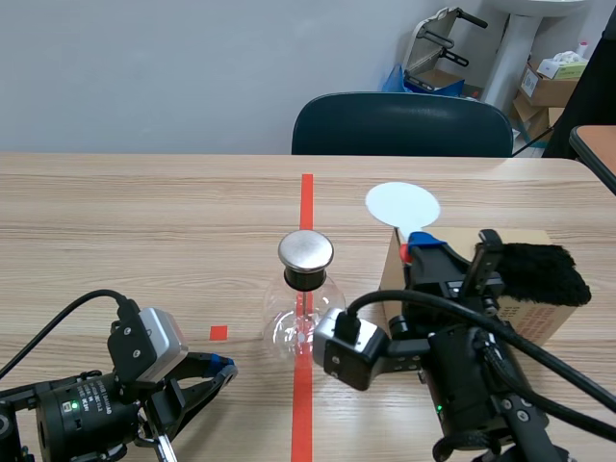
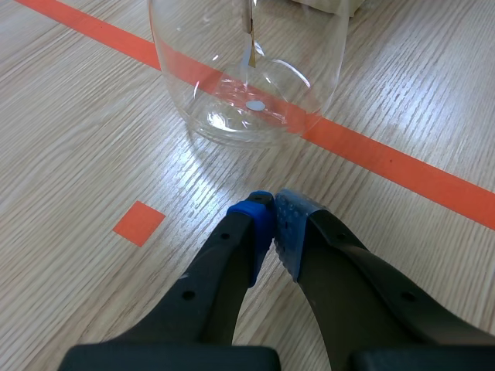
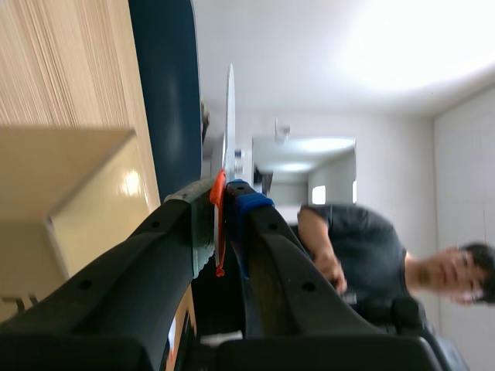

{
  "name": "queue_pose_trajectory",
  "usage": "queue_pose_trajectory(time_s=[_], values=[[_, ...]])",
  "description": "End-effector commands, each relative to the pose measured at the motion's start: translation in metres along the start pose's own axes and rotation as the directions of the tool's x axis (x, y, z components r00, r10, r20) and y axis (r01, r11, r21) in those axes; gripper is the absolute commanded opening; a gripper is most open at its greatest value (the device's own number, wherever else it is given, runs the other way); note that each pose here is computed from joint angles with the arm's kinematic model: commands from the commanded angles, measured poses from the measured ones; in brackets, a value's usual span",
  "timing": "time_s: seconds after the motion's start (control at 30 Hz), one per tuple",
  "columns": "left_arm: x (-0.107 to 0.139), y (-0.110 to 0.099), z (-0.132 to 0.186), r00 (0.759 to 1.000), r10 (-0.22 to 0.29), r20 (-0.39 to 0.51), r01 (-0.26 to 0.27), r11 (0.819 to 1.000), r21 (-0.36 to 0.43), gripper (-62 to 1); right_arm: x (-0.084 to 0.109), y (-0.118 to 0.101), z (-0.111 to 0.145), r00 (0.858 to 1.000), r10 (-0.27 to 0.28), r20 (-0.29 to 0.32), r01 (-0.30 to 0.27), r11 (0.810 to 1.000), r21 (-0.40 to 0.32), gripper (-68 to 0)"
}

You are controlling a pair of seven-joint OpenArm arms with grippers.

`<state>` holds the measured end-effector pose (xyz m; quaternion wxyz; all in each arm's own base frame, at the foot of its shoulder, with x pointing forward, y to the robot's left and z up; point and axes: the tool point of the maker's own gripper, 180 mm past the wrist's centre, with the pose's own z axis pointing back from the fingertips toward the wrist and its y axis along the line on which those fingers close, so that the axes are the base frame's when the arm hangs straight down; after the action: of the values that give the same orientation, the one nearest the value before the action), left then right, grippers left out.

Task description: Do the electroscope experiment

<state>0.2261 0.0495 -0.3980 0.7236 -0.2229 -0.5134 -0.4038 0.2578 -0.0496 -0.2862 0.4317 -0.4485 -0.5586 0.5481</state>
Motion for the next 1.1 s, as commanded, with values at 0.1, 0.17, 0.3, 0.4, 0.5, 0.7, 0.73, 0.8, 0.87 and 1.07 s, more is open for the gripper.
queue_pose_trajectory(time_s=[0.1, 0.17, 0.3, 0.4, 0.5, 0.7, 0.73, 0.8, 0.87, 1.07], values=[[0.013, 0.001, -0.003, 0.999, -0.002, 0.042, 0.002, 1.0, 0.003, -56.9, 0.02, -0.009, -0.002, 0.991, 0.017, 0.132, -0.013, 0.999, -0.035, -67.1], [0.013, 0.001, -0.003, 0.999, -0.002, 0.042, 0.002, 1.0, 0.003, -56.9, 0.029, -0.009, -0.001, 0.983, 0.02, 0.183, -0.013, 0.999, -0.037, -67.1], [0.013, 0.001, -0.003, 0.999, -0.002, 0.042, 0.002, 1.0, 0.003, -56.9, 0.043, -0.009, 0.002, 0.965, 0.022, 0.262, -0.013, 0.999, -0.037, -67.1], [0.013, 0.001, -0.003, 0.999, -0.002, 0.042, 0.002, 1.0, 0.003, -56.9, 0.051, -0.009, 0.005, 0.952, 0.024, 0.306, -0.013, 0.999, -0.037, -67.1], [0.013, 0.001, -0.003, 0.999, -0.002, 0.042, 0.002, 1.0, 0.003, -56.9, 0.058, -0.009, 0.007, 0.939, 0.025, 0.343, -0.013, 0.999, -0.037, -67.1], [0.013, 0.001, -0.003, 0.999, -0.002, 0.042, 0.002, 1.0, 0.003, -56.9, 0.064, -0.009, 0.009, 0.926, 0.026, 0.377, -0.013, 0.999, -0.037, -67.1], [0.013, 0.001, -0.003, 0.999, -0.002, 0.042, 0.002, 1.0, 0.003, -56.9, 0.064, -0.009, 0.009, 0.926, 0.026, 0.377, -0.013, 0.999, -0.037, -67.1], [0.013, 0.001, -0.003, 0.999, -0.002, 0.042, 0.002, 1.0, 0.003, -56.9, 0.064, -0.009, 0.009, 0.926, 0.026, 0.377, -0.013, 0.999, -0.037, -67.1], [0.013, 0.001, -0.003, 0.999, -0.002, 0.042, 0.002, 1.0, 0.003, -56.9, 0.064, -0.009, 0.009, 0.926, 0.026, 0.376, -0.013, 0.999, -0.037, -67.1], [0.013, 0.001, -0.003, 0.999, -0.002, 0.042, 0.002, 1.0, 0.003, -56.9, 0.064, -0.009, 0.009, 0.926, 0.026, 0.376, -0.013, 0.999, -0.037, -67.1]])
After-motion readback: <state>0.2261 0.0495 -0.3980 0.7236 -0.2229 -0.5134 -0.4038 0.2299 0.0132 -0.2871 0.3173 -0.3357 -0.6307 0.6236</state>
